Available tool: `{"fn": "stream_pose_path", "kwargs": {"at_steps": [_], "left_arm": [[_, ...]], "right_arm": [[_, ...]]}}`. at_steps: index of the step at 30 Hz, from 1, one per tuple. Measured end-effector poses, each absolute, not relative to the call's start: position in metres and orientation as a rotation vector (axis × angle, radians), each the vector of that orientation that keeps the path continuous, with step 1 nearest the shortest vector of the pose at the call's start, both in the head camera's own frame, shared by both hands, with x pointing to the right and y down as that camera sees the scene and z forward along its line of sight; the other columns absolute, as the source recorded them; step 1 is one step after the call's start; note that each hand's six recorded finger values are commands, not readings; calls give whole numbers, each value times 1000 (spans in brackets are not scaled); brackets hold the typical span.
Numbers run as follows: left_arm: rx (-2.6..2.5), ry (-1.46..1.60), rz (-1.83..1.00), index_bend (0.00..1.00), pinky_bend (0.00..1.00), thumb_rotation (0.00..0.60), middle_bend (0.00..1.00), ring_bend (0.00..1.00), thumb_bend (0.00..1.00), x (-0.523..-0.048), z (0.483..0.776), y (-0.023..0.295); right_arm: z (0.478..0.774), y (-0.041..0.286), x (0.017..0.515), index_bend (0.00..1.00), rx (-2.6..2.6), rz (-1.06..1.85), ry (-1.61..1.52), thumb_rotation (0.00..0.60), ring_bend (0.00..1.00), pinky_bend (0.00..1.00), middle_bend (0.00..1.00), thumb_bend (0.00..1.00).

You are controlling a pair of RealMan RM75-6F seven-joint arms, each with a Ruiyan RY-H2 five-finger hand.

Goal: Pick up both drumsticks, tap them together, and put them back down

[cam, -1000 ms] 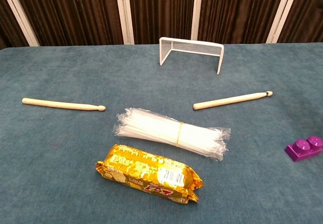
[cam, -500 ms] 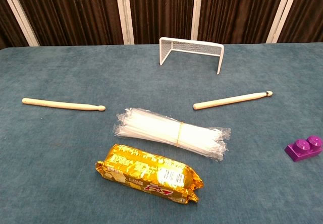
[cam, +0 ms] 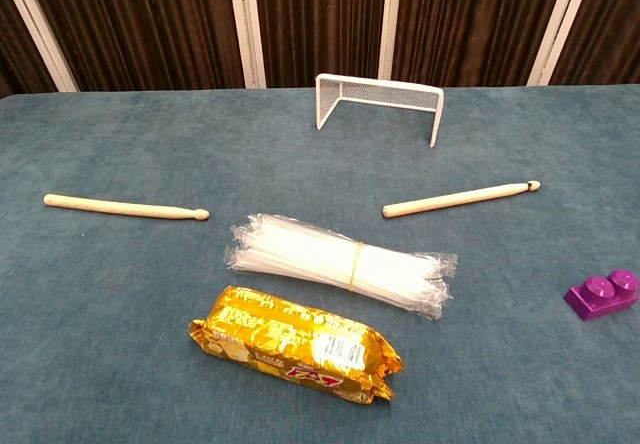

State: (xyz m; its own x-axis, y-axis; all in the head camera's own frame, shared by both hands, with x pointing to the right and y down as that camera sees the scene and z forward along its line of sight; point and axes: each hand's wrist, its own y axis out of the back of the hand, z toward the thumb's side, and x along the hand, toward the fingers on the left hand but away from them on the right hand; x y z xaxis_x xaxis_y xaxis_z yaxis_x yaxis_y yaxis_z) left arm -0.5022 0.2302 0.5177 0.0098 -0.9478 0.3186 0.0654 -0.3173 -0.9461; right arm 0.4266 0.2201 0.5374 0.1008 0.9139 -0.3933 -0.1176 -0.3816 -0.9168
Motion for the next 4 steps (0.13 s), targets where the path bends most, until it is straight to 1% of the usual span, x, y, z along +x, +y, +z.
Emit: {"fn": "stream_pose_path", "kwargs": {"at_steps": [4], "left_arm": [[-1391, 963, -1482, 28, 0, 600, 0, 0, 354, -502, 520, 232]], "right_arm": [[542, 221, 423, 52, -1502, 1443, -832, 600, 84, 0, 98, 348]]}}
